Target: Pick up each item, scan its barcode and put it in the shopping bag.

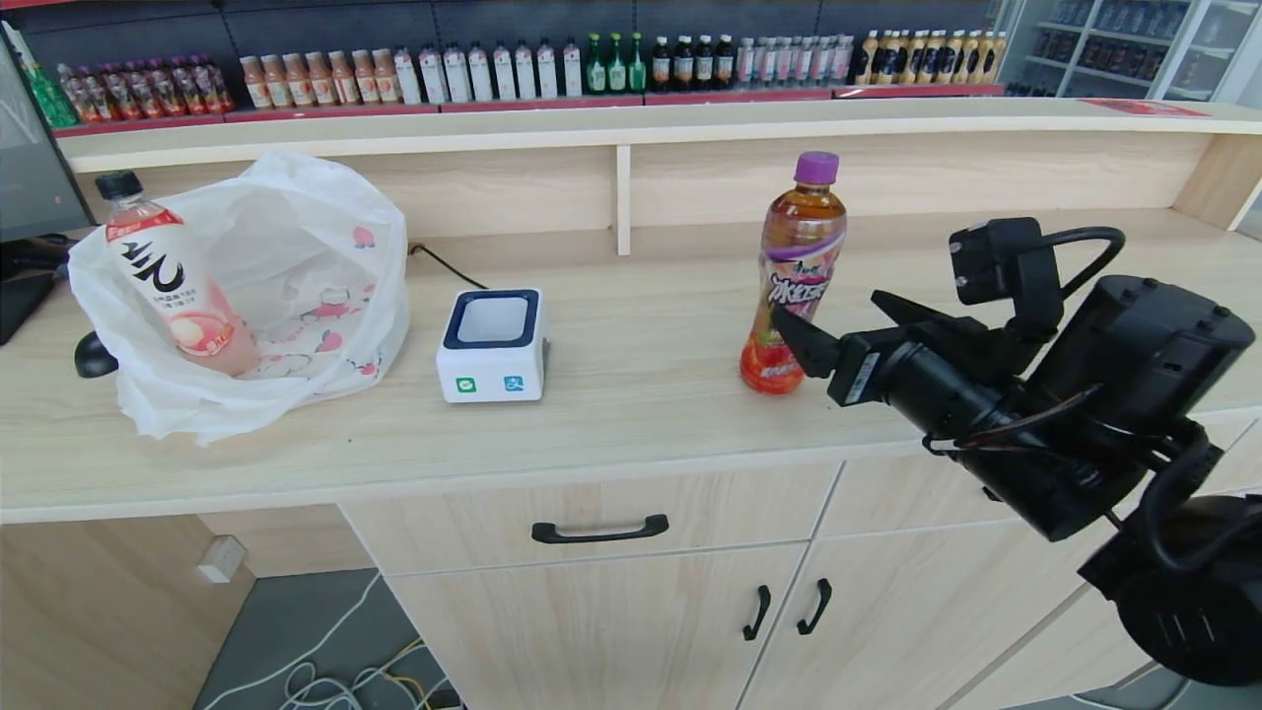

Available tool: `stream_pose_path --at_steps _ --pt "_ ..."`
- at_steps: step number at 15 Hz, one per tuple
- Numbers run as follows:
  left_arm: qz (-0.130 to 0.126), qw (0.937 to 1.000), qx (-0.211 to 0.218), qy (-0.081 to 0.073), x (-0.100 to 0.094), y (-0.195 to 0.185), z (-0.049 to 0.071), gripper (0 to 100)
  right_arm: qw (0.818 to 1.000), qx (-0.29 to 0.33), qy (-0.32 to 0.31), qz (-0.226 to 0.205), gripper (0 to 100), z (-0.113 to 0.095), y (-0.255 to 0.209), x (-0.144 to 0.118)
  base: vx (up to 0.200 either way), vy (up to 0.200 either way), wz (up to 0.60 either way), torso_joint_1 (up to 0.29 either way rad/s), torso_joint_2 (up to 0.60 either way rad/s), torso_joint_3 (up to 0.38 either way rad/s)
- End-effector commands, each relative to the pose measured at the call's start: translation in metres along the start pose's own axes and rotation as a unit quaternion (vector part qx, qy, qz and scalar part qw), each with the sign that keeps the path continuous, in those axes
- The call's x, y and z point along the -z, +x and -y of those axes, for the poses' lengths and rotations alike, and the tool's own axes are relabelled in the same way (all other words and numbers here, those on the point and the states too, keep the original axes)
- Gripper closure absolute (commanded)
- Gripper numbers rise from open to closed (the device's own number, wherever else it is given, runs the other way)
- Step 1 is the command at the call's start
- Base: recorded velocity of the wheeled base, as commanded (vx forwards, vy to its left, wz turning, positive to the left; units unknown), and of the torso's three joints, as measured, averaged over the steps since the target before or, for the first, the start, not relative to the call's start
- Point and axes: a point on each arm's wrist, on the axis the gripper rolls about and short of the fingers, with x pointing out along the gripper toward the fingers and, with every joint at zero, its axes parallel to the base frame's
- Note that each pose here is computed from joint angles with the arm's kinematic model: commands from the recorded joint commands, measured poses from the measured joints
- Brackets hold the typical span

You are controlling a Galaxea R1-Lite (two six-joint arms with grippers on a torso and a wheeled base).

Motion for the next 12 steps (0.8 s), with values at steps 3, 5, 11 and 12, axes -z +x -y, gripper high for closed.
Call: stream_pose_path --at_steps 3,5,11,12 --pt "0.000 1.0000 0.000 0.000 0.000 0.000 0.000 0 1.000 0.011 -0.016 -0.017 0 0.005 0.022 0.019 0.000 0.000 0.00 0.000 0.00 0.000" --pt "0.000 1.0000 0.000 -0.001 0.000 0.000 0.000 0 1.000 0.014 -0.017 -0.015 0 0.006 0.031 0.021 0.000 0.000 0.00 0.000 0.00 0.000" --pt "0.000 1.0000 0.000 0.000 0.000 0.000 0.000 0 0.999 0.017 -0.019 -0.022 0 0.013 0.051 0.035 0.000 0.000 0.00 0.000 0.00 0.000" --pt "0.000 1.0000 0.000 0.000 0.000 0.000 0.000 0 1.000 0.017 -0.017 -0.012 0 0.013 0.057 0.032 0.000 0.000 0.00 0.000 0.00 0.000"
